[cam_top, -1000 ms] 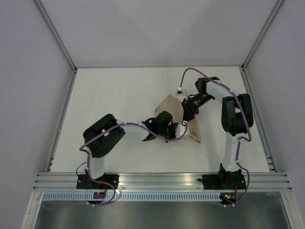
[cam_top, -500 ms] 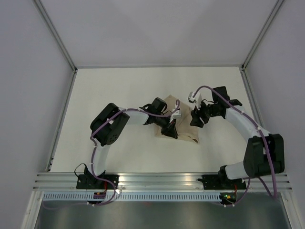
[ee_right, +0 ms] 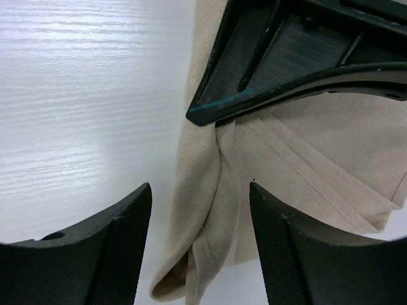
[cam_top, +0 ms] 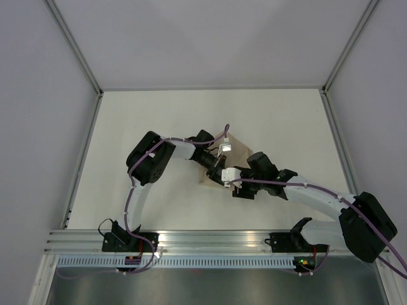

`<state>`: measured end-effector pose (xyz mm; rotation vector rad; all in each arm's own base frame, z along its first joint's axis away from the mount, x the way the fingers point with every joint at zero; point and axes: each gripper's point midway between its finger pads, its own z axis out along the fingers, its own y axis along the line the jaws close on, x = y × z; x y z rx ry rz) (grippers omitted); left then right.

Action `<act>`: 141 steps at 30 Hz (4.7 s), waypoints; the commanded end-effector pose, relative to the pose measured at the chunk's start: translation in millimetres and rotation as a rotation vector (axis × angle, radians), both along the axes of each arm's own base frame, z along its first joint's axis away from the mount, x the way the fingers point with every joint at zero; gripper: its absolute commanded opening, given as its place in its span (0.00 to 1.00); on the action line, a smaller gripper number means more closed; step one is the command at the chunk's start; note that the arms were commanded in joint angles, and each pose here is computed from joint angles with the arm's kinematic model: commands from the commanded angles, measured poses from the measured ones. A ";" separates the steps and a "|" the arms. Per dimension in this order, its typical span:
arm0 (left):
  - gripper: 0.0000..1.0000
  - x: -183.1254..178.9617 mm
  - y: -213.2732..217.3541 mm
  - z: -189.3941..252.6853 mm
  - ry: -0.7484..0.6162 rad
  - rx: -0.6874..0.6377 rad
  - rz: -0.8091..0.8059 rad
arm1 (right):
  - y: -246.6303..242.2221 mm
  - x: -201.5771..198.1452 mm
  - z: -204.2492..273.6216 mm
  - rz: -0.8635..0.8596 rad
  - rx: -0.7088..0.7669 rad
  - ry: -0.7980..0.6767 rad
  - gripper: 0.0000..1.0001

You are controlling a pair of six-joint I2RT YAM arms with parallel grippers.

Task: Fold the napkin, place the utensils inside, and roll it up
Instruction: Roll the napkin with the utensil

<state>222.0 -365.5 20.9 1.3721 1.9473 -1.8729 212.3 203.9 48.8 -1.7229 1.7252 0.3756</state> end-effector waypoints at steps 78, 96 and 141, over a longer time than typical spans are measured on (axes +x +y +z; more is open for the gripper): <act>0.52 -17.4 3.9 35.0 -1.485 0.307 0.292 | 7.6 23.8 -87.4 -0.026 -0.229 1.162 0.10; 0.33 -14.6 11.7 -27.9 -1.310 0.462 0.105 | 5.4 24.0 -89.6 -0.028 -0.226 1.186 0.11; 0.02 -49.6 8.9 -13.8 -0.170 0.161 -0.075 | -34.1 34.0 26.8 -0.152 0.155 0.006 0.77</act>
